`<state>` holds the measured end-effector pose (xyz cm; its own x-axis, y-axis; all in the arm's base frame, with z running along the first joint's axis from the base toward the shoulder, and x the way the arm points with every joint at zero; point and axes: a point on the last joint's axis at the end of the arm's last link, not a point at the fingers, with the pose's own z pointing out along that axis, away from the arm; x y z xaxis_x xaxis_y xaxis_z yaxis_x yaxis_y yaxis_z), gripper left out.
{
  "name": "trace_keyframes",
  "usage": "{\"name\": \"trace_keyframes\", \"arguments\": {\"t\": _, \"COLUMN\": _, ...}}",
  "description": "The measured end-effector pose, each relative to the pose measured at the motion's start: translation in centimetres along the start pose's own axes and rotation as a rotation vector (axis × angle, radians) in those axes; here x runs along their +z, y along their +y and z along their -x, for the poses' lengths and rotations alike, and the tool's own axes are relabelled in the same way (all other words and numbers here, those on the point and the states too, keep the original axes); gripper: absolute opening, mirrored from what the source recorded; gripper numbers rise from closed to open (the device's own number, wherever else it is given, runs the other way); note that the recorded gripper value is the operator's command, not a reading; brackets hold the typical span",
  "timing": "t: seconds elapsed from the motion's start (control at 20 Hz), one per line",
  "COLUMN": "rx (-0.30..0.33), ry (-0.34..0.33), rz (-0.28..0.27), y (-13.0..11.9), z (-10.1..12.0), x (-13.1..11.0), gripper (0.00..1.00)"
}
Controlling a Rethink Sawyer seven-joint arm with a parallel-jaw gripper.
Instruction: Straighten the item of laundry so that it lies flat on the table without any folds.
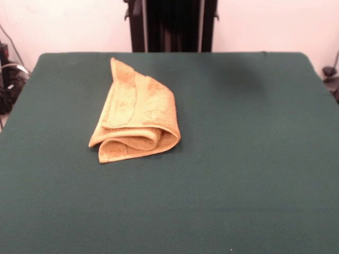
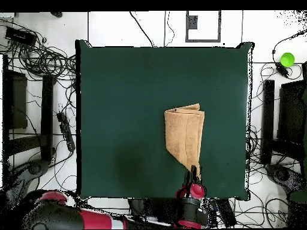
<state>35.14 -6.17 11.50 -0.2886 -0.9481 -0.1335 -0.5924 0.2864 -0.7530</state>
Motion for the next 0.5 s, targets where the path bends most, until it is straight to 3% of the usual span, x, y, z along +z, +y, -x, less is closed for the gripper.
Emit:
{"name": "trace_keyframes", "arguments": {"t": 0.25, "rx": 0.011, "ry": -0.004, "rz": 0.052, "y": -2.5, "z": -0.1, "x": -0.9, "gripper": 1.0}}
{"name": "trace_keyframes", "arguments": {"t": 0.5, "rx": 0.027, "ry": -0.025, "rz": 0.036, "y": -6.2, "z": -0.7, "x": -0.5, "gripper": 1.0}}
